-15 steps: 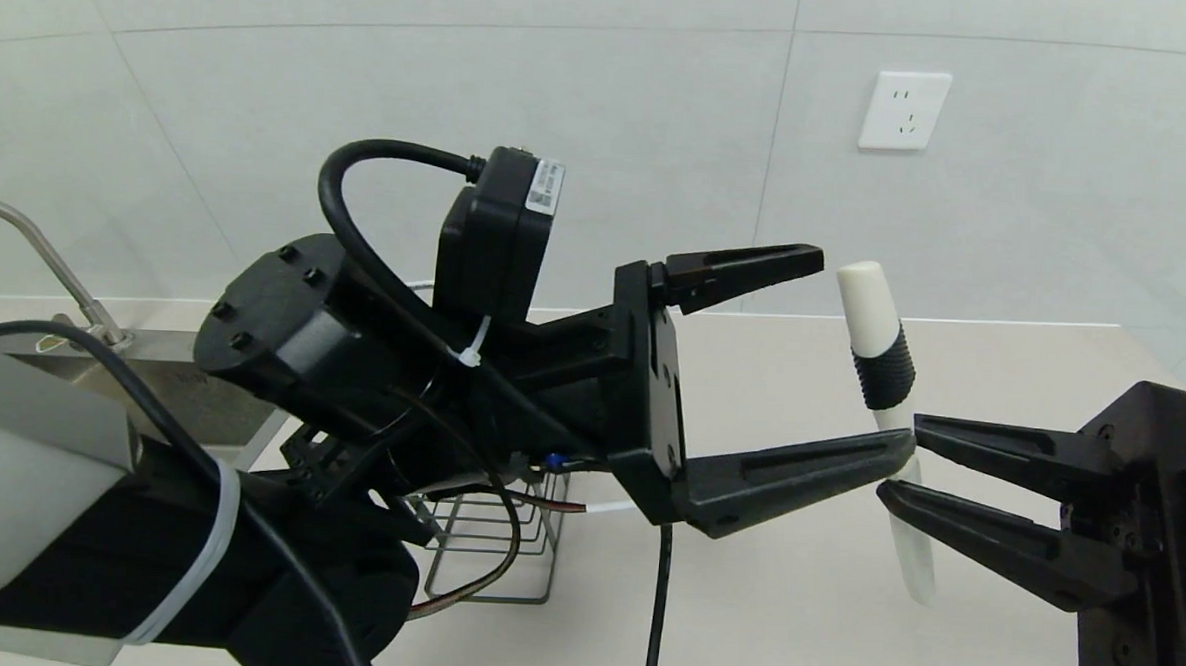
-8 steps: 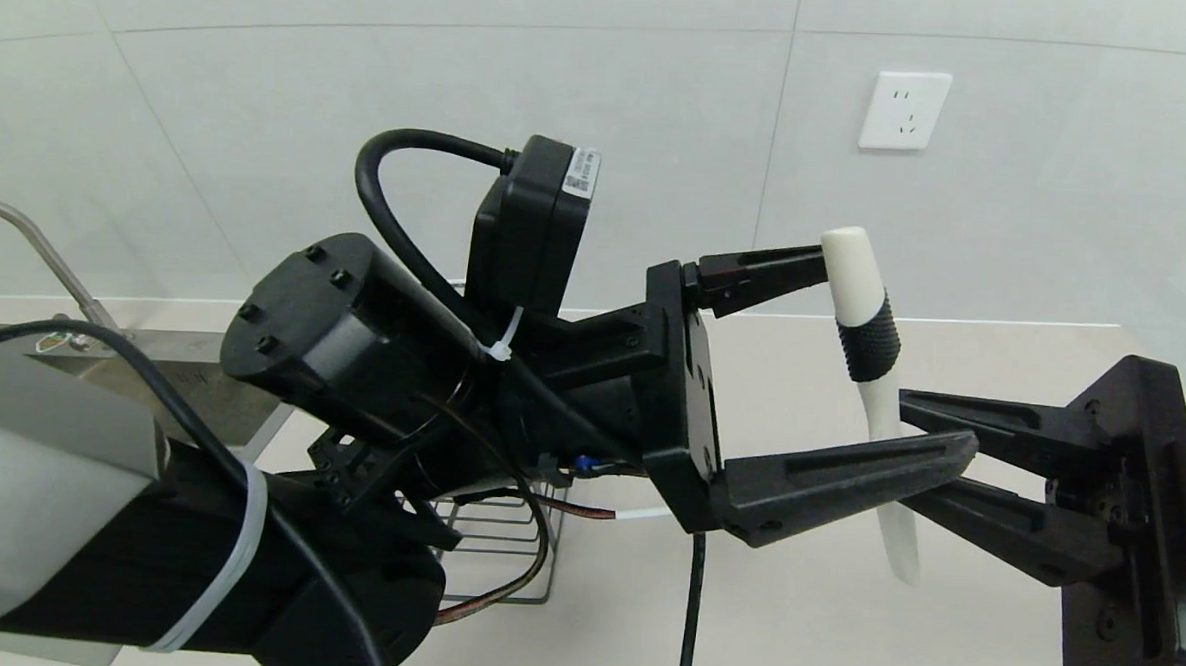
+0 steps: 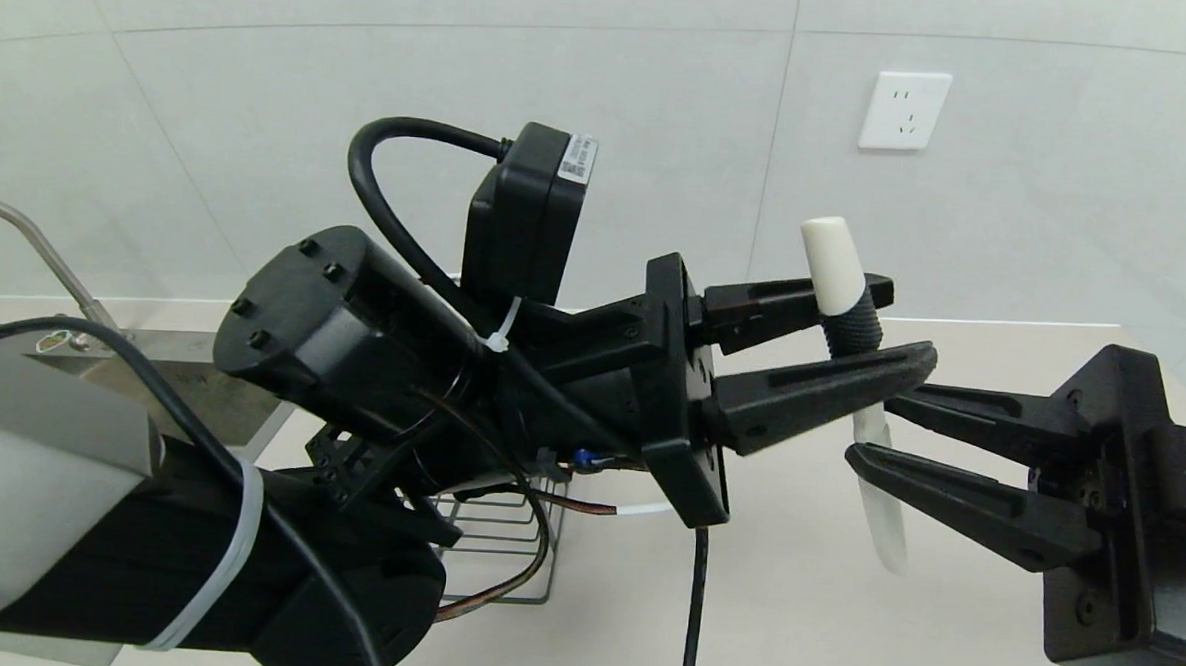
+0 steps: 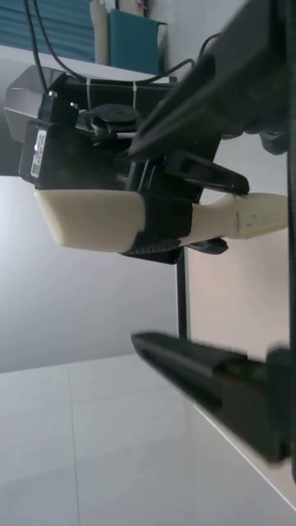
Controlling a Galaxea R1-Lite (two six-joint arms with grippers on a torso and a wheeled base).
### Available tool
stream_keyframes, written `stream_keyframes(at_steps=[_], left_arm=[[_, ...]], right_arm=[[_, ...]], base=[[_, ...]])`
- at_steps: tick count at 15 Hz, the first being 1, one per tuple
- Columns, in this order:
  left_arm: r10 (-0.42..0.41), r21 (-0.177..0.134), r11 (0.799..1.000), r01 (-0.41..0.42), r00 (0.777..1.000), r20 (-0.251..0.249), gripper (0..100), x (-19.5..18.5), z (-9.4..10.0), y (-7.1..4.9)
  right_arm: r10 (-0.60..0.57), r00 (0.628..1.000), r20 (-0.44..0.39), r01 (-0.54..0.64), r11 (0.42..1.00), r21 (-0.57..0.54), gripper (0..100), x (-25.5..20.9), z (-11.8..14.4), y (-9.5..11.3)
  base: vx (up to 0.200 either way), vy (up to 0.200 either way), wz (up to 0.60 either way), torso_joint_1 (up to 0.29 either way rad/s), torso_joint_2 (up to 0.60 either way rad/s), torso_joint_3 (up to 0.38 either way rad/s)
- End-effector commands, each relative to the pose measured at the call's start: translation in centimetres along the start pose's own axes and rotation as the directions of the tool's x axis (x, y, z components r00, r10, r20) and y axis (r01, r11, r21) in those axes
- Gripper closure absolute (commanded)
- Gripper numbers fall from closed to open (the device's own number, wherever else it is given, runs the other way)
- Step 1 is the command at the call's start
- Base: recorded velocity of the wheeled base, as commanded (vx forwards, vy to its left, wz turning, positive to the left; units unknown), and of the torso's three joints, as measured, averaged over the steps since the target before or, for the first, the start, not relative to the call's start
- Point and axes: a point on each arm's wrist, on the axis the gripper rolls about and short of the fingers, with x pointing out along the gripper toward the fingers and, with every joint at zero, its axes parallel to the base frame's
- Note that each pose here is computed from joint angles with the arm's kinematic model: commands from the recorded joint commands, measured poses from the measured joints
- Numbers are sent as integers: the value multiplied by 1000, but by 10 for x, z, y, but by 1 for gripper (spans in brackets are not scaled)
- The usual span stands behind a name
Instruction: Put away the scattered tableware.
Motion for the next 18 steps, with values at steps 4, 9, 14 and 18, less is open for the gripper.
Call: stream_keyframes(at_steps=[4, 9, 14, 18], left_arm=[[-2, 5, 1000, 2, 1000, 6, 100, 0, 3, -1], [73, 13, 997, -73, 997, 15, 100, -10, 13, -4], [185, 107, 979, -174, 977, -107, 100, -56, 50, -23], [304, 224, 940, -256, 927, -217, 100, -85, 85, -39]], right_arm=[[-2, 1000, -1, 2, 1000, -3, 0, 2, 0, -2], [-28, 999, -47, 29, 999, 19, 0, -17, -9, 9], [-467, 857, -217, 511, 824, 244, 100, -74, -28, -10], [-585, 778, -230, 611, 790, 60, 100, -132, -56, 36]], base=[[0, 0, 0, 0, 0, 0], [0, 0, 0, 0, 0, 0], [0, 0, 0, 0, 0, 0], [0, 0, 0, 0, 0, 0]])
